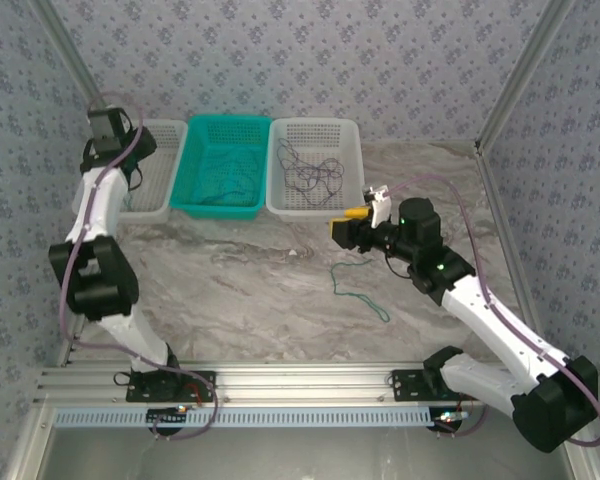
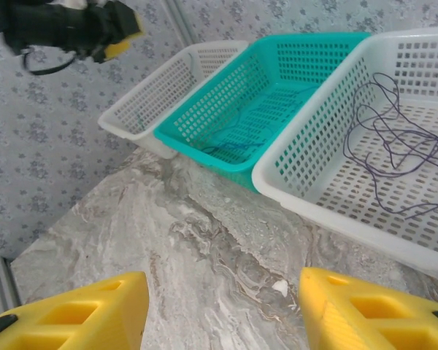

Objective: Untangle the cables

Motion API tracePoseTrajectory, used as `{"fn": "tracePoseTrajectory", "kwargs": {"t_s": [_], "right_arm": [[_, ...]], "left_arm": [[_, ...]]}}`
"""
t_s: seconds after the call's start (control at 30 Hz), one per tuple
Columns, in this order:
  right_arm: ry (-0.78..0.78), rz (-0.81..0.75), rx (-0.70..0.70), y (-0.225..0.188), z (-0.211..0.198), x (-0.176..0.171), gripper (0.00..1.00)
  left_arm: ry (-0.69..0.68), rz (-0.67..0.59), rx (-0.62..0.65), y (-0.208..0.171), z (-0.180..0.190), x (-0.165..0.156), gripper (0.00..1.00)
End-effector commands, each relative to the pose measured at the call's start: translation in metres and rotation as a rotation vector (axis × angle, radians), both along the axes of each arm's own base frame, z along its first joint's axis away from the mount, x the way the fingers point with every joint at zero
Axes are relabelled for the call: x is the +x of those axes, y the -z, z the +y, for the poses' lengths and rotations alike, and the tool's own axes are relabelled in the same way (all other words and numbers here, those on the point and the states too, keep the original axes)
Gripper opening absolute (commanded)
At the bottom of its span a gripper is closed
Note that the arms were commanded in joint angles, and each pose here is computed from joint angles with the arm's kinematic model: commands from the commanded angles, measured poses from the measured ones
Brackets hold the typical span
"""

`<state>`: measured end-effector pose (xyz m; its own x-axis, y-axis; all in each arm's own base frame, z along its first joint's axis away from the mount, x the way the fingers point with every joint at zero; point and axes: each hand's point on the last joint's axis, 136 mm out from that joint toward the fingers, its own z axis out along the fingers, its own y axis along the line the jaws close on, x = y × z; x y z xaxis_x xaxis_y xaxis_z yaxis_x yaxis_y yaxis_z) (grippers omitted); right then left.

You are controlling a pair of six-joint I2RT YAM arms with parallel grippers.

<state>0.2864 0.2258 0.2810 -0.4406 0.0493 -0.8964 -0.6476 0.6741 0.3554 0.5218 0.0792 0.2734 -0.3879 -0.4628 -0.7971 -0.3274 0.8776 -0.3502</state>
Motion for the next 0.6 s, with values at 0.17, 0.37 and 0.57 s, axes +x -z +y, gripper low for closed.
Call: {"fn": "tracePoseTrajectory", "kwargs": {"t_s": [0.17, 0.37, 0.57], "right_arm": [[0.196, 0.131, -0.159, 0.055, -0.027, 0.024, 0.58], [0.360, 0.424, -0.279, 0.125, -0.059, 0.009, 0.59], [0.370, 0.642, -0.424, 0.185, -0.073, -0.022, 0.59]], "left_arm": [[0.370, -0.299, -0.222, -0.067, -0.169, -0.085, 0.55], [0.468, -0.211, -0.186, -0.013, -0.228, -0.159, 0.55], [0.668, -0.057, -0.234, 0.043, -0.300, -0.211, 0.55]]}}
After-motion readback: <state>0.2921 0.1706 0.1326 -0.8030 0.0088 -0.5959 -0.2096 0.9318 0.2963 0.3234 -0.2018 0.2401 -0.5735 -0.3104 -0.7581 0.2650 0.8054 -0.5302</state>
